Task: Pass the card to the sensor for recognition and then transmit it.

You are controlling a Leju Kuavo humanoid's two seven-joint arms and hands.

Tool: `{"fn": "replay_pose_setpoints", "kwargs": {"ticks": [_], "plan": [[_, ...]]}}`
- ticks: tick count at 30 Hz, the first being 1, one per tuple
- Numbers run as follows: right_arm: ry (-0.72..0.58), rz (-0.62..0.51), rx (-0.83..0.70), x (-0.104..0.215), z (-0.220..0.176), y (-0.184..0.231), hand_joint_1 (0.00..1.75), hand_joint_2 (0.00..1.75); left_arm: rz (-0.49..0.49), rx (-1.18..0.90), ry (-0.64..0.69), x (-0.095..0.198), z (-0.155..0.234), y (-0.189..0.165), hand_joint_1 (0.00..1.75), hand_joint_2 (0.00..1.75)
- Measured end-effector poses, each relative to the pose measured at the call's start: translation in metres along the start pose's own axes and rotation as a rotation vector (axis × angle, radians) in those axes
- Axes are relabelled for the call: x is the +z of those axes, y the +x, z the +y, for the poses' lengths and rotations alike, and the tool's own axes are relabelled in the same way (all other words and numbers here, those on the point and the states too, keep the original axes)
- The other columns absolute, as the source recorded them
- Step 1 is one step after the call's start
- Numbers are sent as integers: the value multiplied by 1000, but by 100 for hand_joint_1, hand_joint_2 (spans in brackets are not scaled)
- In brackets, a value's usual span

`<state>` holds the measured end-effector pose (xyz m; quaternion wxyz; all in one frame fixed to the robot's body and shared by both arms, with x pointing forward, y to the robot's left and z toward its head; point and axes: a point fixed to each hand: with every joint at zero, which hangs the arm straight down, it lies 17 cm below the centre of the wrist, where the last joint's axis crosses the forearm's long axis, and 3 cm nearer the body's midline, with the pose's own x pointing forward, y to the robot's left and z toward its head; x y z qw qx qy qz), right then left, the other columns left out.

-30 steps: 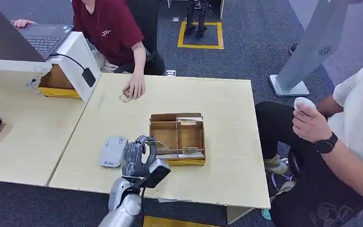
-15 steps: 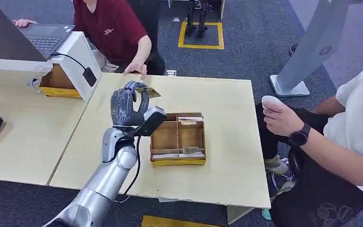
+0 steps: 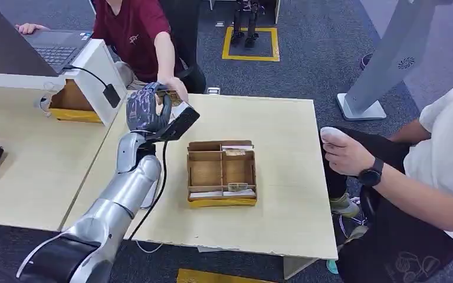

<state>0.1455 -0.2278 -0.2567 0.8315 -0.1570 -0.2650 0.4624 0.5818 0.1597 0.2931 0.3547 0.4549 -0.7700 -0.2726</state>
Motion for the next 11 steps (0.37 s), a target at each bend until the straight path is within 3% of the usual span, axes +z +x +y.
{"fn": "replay_pose_setpoints", "kwargs": {"ticks": [10, 11], "plan": [[0, -3, 3, 0, 0, 1, 0, 0, 47, -31, -26, 5, -6, -26, 175, 175], [0, -3, 3, 0, 0, 1, 0, 0, 50, -33, -27, 6, -6, -28, 101, 175]]}}
